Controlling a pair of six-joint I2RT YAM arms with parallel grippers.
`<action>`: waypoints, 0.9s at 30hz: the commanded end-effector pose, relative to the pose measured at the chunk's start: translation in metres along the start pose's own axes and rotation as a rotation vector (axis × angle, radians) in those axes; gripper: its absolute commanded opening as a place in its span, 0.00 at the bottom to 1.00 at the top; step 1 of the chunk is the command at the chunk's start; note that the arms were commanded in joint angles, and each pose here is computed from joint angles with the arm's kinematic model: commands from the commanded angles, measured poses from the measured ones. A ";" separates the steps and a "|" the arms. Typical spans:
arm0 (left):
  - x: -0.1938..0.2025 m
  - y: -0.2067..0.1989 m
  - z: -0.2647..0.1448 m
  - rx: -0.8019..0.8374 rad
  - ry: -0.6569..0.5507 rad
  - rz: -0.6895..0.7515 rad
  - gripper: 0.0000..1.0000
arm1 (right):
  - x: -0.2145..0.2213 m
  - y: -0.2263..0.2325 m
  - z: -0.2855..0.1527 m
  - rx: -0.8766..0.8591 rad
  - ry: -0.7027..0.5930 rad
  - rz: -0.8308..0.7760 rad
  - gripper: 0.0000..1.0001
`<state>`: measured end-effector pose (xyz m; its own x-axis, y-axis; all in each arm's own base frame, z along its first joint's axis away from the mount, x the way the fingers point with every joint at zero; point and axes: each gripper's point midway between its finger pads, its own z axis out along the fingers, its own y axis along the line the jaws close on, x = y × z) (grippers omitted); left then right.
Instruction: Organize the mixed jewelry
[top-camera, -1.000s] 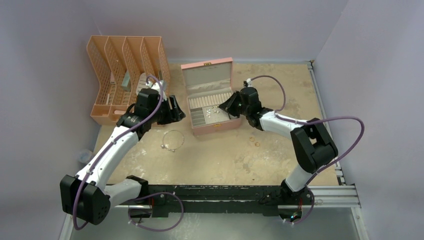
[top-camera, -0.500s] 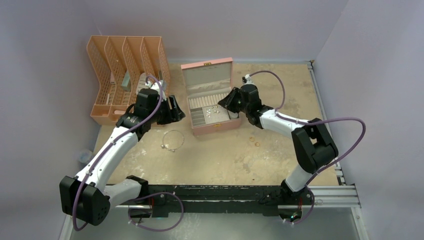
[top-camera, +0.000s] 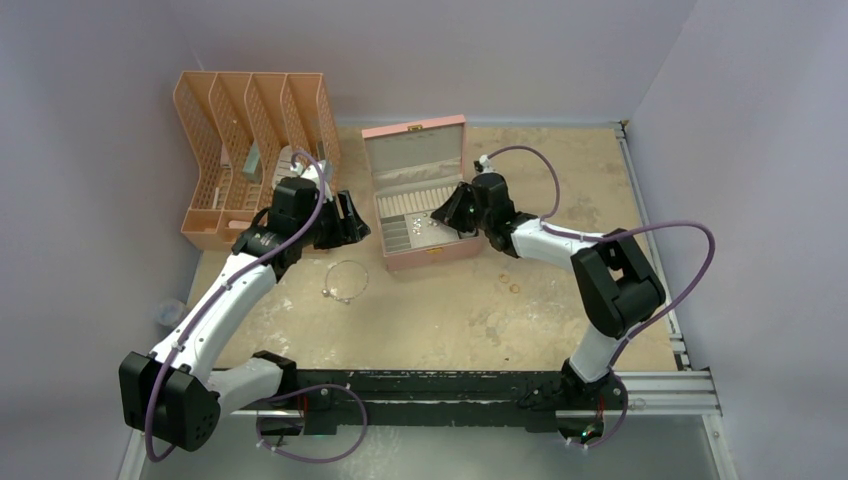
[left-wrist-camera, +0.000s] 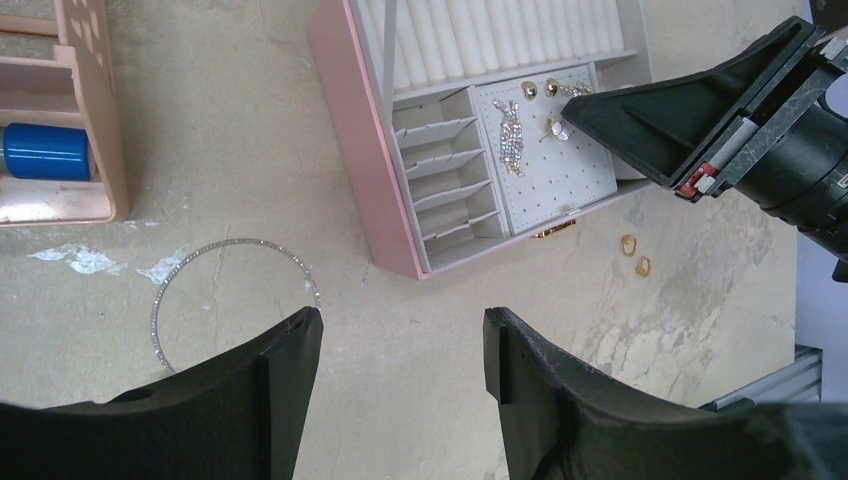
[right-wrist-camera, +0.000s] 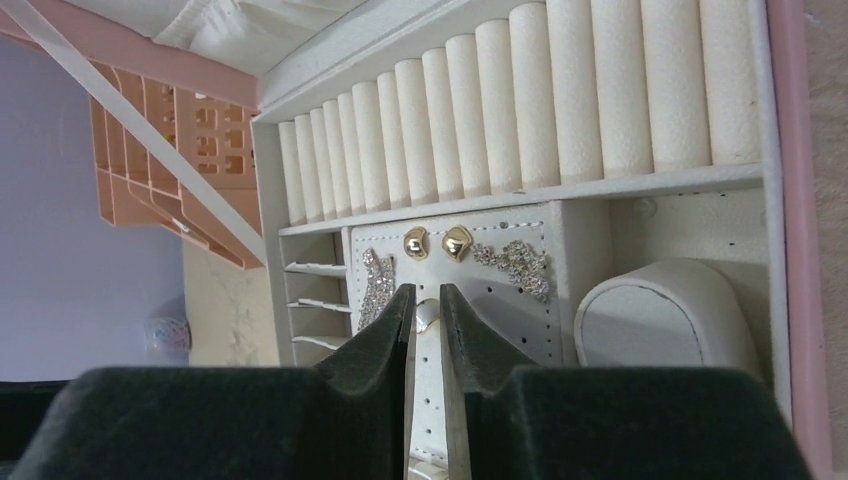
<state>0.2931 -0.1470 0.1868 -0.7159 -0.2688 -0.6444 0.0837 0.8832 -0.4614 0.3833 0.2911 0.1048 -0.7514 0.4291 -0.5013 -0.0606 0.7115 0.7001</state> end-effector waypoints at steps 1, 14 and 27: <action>-0.010 -0.001 -0.002 0.008 -0.043 0.005 0.60 | -0.015 0.027 -0.005 -0.079 -0.035 -0.039 0.15; -0.010 -0.001 -0.002 0.006 -0.042 0.005 0.60 | -0.003 0.024 -0.001 -0.085 0.003 -0.052 0.13; -0.010 -0.001 -0.004 0.004 -0.049 0.002 0.60 | 0.006 0.018 0.001 -0.078 0.032 -0.070 0.13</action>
<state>0.2935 -0.1464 0.1867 -0.7145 -0.2700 -0.6455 0.0809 0.8845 -0.4595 0.3778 0.2975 0.1061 -0.7646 0.3879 -0.5147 -0.1090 0.7093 0.6964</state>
